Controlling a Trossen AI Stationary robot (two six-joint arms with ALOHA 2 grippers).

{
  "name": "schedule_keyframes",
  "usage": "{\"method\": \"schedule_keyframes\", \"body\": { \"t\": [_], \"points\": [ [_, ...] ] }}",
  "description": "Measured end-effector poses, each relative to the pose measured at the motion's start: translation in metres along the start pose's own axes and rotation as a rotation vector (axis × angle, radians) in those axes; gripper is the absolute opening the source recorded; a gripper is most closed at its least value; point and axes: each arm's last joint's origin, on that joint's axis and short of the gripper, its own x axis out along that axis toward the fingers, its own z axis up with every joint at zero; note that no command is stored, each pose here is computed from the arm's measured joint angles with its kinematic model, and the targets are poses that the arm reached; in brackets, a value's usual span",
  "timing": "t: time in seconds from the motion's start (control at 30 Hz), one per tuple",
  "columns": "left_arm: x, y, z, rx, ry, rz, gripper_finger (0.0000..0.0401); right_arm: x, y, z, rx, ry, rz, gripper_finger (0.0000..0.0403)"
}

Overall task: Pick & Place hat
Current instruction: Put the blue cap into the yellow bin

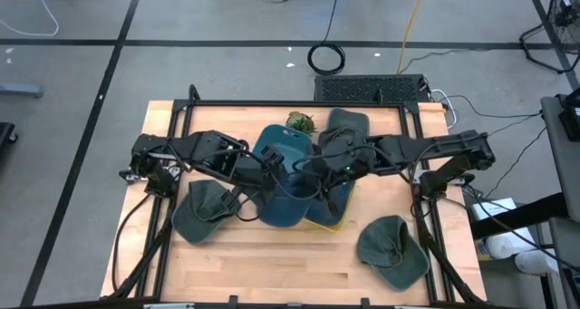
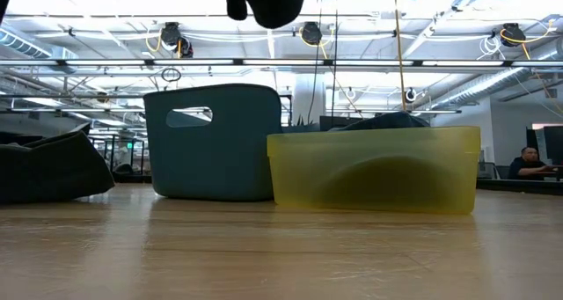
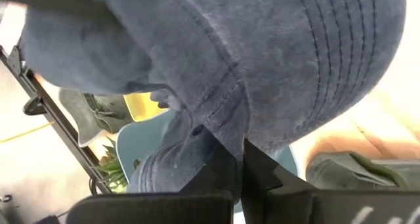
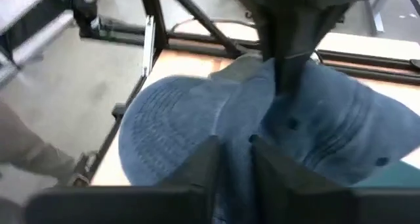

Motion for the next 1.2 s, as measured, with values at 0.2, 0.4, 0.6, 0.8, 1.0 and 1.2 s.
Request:
{"method": "schedule_keyframes", "body": {
  "t": [0.2,0.4,0.6,0.8,1.0,1.2],
  "points": [
    [0.000,0.001,0.001,-0.009,-0.011,0.009,0.0003,-0.005,0.001,0.002,-0.024,-0.019,0.018,0.0005],
    [0.000,0.002,0.001,-0.043,0.002,0.043,0.0038,-0.005,0.000,-0.001,-0.017,0.012,0.028,0.0001],
    [0.000,0.003,0.001,-0.114,0.011,0.063,0.0084,-0.005,-0.002,-0.001,-0.013,0.015,0.004,0.0001],
    [-0.002,0.003,-0.001,-0.215,0.035,0.100,0.0142,-0.006,-0.002,-0.007,-0.034,0.071,-0.009,0.0000],
    [-0.021,0.001,-0.009,-0.331,-0.036,0.079,0.0203,-0.027,-0.002,-0.004,-0.082,0.052,-0.052,0.0000],
    [-0.048,0.002,-0.026,-0.534,-0.120,0.114,0.0249,-0.057,0.000,0.001,-0.150,-0.012,-0.078,0.0000]
  ]
}}
